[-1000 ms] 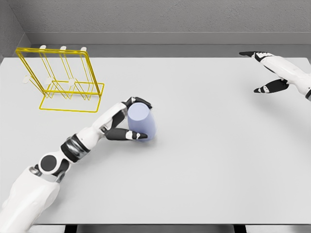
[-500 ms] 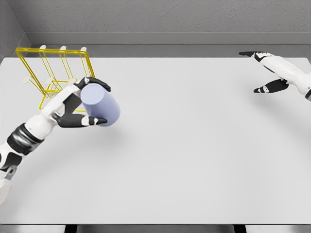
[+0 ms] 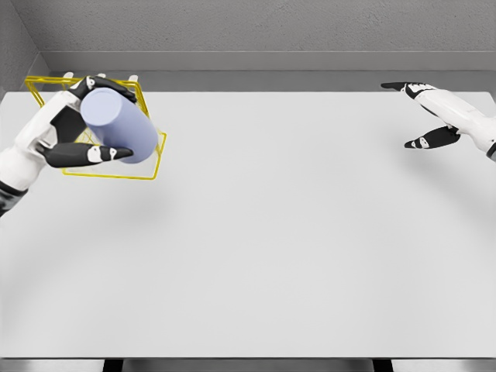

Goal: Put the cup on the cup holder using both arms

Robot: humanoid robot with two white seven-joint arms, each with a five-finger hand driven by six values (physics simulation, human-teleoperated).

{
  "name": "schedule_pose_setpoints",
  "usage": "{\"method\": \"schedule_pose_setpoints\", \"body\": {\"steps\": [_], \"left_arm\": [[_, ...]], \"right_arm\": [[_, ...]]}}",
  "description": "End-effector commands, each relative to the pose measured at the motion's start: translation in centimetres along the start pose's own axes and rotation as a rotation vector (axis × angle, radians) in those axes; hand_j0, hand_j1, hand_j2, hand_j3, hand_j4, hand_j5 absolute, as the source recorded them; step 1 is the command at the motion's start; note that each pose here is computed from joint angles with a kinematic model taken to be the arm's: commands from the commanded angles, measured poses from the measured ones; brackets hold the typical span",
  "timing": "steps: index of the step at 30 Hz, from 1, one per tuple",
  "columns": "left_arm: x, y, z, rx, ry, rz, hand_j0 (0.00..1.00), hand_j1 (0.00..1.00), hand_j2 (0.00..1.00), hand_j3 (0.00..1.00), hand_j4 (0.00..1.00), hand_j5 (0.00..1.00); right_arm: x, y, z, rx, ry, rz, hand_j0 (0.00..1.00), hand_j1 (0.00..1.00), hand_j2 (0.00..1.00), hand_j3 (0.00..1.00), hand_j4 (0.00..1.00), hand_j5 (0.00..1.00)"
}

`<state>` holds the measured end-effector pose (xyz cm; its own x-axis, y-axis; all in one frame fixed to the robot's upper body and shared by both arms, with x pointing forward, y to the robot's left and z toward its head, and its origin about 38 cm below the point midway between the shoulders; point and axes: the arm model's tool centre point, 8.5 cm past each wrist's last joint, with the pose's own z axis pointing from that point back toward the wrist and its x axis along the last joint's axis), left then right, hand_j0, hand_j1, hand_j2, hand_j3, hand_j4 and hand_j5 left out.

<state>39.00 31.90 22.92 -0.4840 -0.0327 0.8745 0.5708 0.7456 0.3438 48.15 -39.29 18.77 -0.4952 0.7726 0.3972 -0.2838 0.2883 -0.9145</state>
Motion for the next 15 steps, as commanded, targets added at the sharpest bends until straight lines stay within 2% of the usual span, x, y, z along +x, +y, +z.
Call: {"method": "schedule_pose_setpoints", "body": {"steps": [1,13,15], "left_arm": [[-0.5,0.6,0.4,0.02,0.018,0.005,0.45,0.45,0.45,0.45,0.45,0.45],[-2.7,3.5,1.5,0.097,0.096,-0.007,0.45,0.45,0.45,0.45,0.45,0.45],[-2.4,3.7,1.0,0.095,0.084,-0.014,0.45,0.45,0.45,0.45,0.45,0.45]], "right_arm": [[0.0,-0.1,0.0,-0.006,-0.001,-0.005,1.0,1.0,1.0,1.0,1.0,1.0],[0.0,-0.1,0.0,-0.004,0.0,-0.005,1.0,1.0,1.0,1.0,1.0,1.0],[0.0,-0.1,0.0,-0.004,0.0,-0.005,1.0,1.0,1.0,1.0,1.0,1.0]]}}
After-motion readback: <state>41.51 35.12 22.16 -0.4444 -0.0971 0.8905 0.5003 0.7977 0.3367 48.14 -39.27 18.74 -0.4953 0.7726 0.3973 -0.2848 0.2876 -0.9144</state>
